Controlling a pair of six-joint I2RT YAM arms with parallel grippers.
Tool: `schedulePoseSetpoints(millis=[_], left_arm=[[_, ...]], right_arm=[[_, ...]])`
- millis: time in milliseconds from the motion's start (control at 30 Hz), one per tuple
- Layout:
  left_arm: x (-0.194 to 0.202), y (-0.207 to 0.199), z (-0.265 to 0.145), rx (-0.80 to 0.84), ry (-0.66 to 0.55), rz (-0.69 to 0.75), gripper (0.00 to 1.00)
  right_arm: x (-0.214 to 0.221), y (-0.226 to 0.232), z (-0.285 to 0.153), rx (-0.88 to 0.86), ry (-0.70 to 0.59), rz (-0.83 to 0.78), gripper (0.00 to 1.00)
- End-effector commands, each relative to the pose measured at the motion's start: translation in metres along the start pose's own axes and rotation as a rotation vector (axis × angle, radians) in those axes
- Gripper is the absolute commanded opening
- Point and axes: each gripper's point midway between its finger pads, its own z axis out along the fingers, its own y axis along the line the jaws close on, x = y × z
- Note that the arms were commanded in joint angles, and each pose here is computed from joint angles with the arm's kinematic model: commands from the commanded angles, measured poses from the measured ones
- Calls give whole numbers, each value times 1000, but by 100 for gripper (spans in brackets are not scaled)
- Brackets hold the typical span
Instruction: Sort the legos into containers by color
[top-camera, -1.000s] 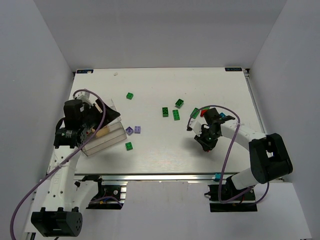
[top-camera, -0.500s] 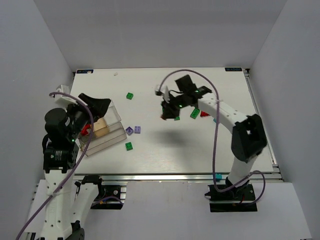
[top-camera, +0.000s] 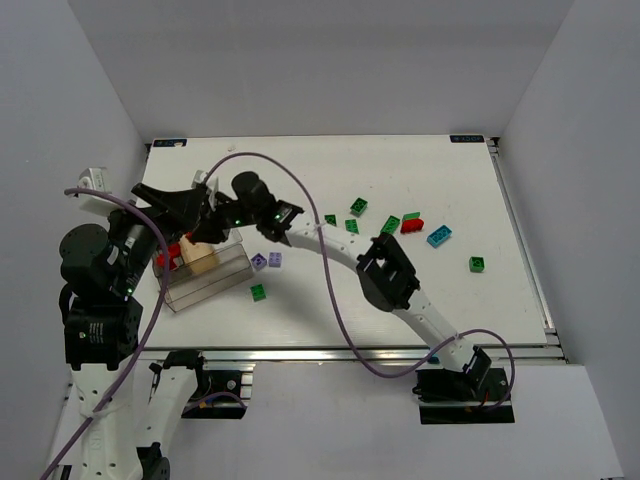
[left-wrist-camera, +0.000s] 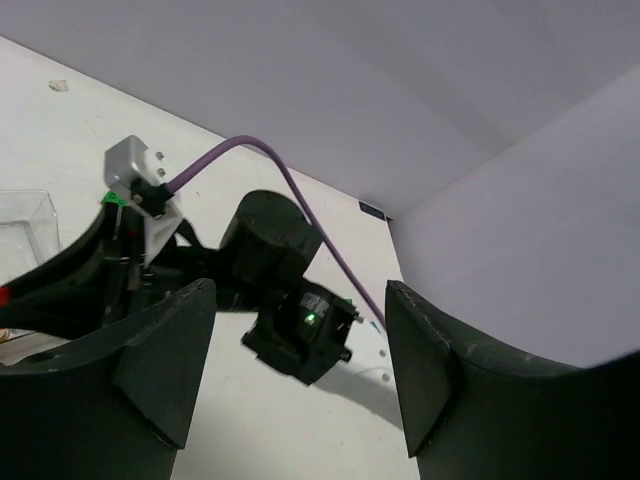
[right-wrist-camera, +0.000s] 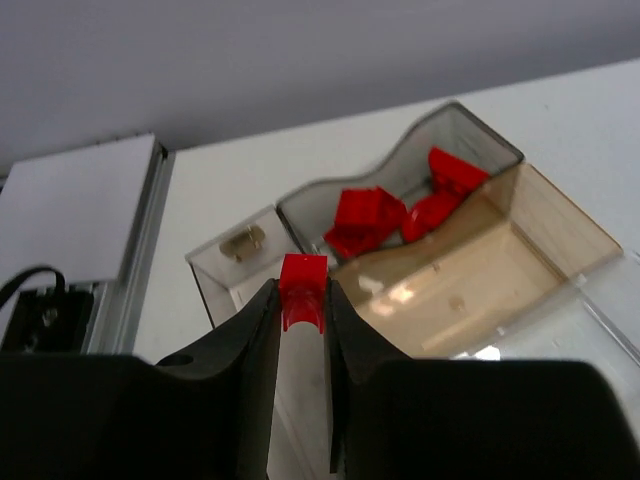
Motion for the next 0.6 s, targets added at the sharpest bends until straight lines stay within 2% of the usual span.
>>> schedulePoseSetpoints(millis=[0,200,333,567], left_arm=[[2,6,-8,-49,19,8,78],[12,10,-13,-55,55,7,79],[14,9,-16,-56,66,18,79],[20,9,-22,-56,91,22,80]], right_arm=[[-72,22,24,51,-276,-87,0],[-77,29,55,120,-395,-143,0],[-63,38,72,141,-401,-175,0],[-37,18,84,227,-397,-204,0]])
